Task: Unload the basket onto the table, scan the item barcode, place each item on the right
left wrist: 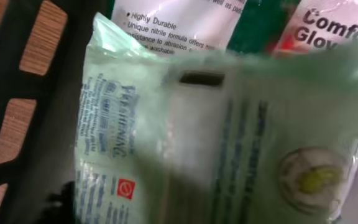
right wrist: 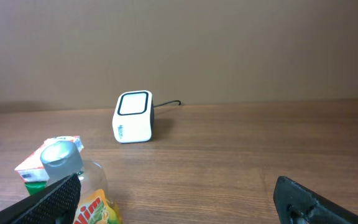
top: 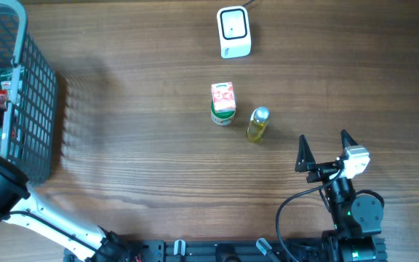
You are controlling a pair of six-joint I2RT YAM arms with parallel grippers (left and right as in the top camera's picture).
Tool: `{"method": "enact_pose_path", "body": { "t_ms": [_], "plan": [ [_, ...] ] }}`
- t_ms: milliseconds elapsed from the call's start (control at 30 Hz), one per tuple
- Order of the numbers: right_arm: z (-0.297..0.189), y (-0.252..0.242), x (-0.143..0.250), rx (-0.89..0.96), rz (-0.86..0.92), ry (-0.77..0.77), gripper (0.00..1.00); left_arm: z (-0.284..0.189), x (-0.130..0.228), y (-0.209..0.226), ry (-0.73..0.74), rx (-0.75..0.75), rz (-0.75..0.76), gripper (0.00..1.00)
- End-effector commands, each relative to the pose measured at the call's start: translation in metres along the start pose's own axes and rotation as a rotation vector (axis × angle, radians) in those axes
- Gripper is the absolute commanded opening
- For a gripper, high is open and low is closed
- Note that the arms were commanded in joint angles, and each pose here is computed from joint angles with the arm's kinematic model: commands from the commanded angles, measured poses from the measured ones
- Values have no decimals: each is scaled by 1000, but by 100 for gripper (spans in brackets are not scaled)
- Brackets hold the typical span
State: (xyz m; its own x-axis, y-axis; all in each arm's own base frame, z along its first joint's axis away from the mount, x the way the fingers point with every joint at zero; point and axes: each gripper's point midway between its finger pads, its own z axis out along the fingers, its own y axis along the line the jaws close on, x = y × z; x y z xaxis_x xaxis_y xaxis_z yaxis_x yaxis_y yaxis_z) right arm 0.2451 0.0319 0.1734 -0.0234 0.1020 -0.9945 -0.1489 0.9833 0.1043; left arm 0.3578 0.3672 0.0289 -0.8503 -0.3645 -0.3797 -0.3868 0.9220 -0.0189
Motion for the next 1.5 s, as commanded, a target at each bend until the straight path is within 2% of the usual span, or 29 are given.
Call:
{"method": "enact_pose_path", "body": {
  "t_ms": [0, 33, 167, 333, 467, 633, 767, 867, 967, 1067, 1167, 1333, 1400, 1467],
  "plan": [
    [0, 0, -1, 1, 3, -8, 100, 48, 54, -31, 155, 161, -55, 51],
    [0, 0, -1, 1, 3, -8, 100, 47, 56, -33, 163, 165, -57, 38],
    [0, 0, -1, 0, 3, -8, 100, 46, 56, -41, 161, 210, -66, 4],
    [0, 0, -1, 1, 3, -8, 100, 38, 44, -41, 129, 211, -142, 4],
    [0, 0, -1, 0, 3, -8, 100, 6, 11, -36, 34, 188, -194, 4],
    [0, 0, -1, 0, 3, -8, 100, -92, -59, -24, -216, 111, -250, 4],
    [0, 0, -1, 0, 3, -8, 100, -183, -96, -24, -434, 45, -233, 4],
    [0, 0, -1, 0, 3, -8, 100, -233, -105, -27, -538, 1, -212, 4],
    [0, 0, -1, 1, 3, -8, 100, -250, -101, -35, -546, 9, -228, 4],
    [0, 0, -1, 1, 3, -8, 100, -247, -97, -48, -514, 41, -259, 4],
    [0, 0, -1, 0, 3, -8, 100, -266, -99, -81, -528, 107, -292, 4],
    [0, 0, -1, 0, 3, -8, 100, -348, -99, -152, -679, 87, -205, 4],
    [0, 0, -1, 0, 3, -8, 100, -365, -86, -196, -669, 165, -171, 4],
    [0, 0, -1, 0, 3, -8, 100, -364, -67, -239, -600, 236, -112, 4]
  ]
}}
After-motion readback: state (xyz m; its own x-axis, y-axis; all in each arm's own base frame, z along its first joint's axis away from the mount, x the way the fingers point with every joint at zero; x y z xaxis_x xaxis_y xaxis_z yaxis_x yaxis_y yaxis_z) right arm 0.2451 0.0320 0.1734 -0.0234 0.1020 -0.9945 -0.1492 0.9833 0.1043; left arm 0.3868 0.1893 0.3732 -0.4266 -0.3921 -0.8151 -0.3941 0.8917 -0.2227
